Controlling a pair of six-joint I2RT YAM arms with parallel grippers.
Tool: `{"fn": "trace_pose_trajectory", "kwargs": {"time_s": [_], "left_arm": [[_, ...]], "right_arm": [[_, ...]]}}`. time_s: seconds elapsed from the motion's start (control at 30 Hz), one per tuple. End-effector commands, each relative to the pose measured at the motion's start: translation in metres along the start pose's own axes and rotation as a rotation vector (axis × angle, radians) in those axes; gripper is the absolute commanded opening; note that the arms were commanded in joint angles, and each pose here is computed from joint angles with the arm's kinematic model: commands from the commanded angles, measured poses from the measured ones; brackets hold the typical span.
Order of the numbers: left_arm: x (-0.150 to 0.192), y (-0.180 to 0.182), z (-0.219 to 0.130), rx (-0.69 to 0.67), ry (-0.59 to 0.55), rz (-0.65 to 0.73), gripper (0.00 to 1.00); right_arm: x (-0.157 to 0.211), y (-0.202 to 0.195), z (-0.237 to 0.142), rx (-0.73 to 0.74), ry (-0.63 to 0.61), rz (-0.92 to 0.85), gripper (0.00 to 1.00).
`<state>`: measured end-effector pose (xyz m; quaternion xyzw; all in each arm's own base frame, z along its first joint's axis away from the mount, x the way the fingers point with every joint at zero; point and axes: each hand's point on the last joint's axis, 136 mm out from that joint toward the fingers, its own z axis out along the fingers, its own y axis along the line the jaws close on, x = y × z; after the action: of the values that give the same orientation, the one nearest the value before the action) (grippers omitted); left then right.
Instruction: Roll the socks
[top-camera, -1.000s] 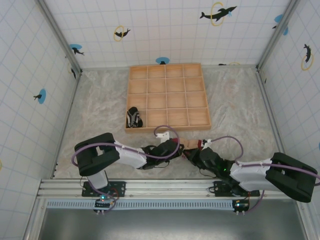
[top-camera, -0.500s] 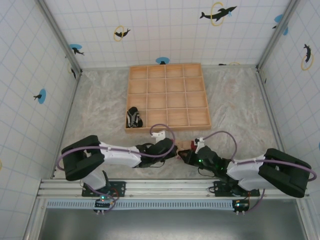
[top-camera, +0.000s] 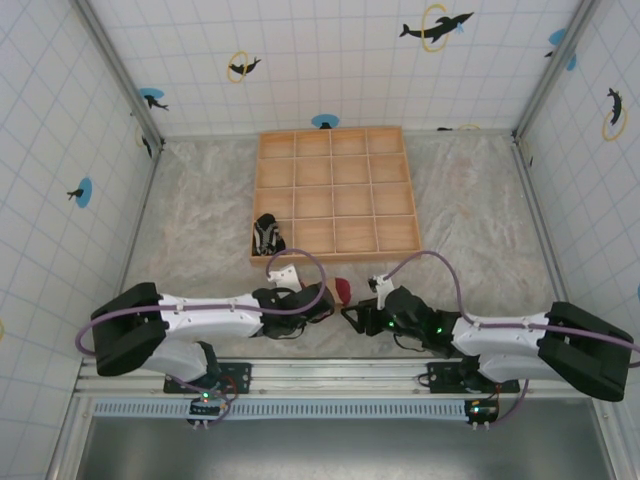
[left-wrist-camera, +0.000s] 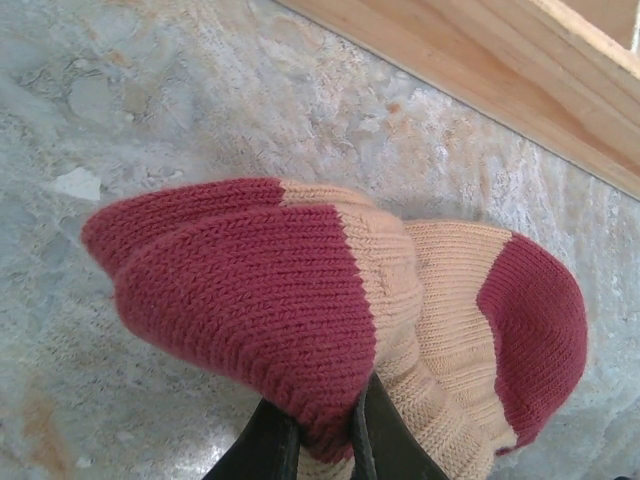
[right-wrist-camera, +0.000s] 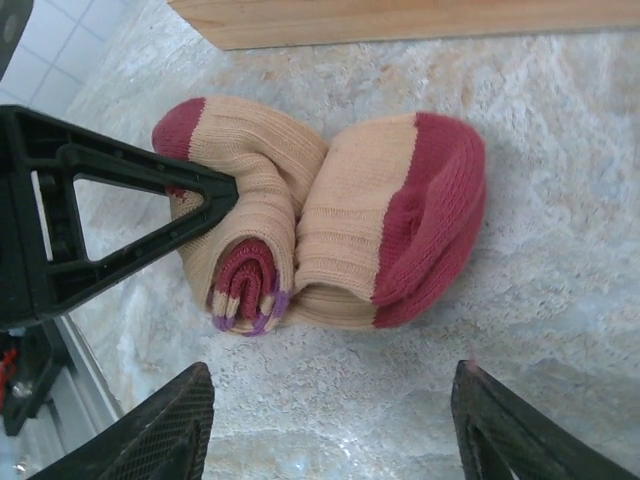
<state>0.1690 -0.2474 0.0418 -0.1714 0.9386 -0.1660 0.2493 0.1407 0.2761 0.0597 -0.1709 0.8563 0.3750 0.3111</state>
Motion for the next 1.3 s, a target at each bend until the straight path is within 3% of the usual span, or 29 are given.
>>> {"fn": "trace_pose_trajectory", "kwargs": {"time_s": [0.0, 0.27, 0.57, 1.0, 1.27], "left_arm": [[0.013, 0.022, -0.002, -0.124, 0.052, 0.013, 0.00], [0.028, 0.000, -0.007, -0.147, 0.110, 0.017, 0.00], [0.033, -0.007, -0.010, -0.148, 0.148, 0.001, 0.00], [0.036, -0.007, -0.009, -0.134, 0.161, -0.029, 0.00], [0.038, -0.011, -0.008, -0.103, 0.176, -0.056, 0.00]], "right_arm": [[-0.007, 0.010, -0.004, 0.009, -0.031, -0.220, 0.67], [0.005, 0.032, -0.011, -0.025, -0.145, -0.647, 0.72], [0.008, 0.047, -0.006, -0.011, -0.271, -0.869, 0.74], [-0.003, 0.049, 0.018, 0.072, -0.356, -0.815, 0.76], [0.006, 0.051, 0.032, 0.040, -0.310, -0.725, 0.74]]}}
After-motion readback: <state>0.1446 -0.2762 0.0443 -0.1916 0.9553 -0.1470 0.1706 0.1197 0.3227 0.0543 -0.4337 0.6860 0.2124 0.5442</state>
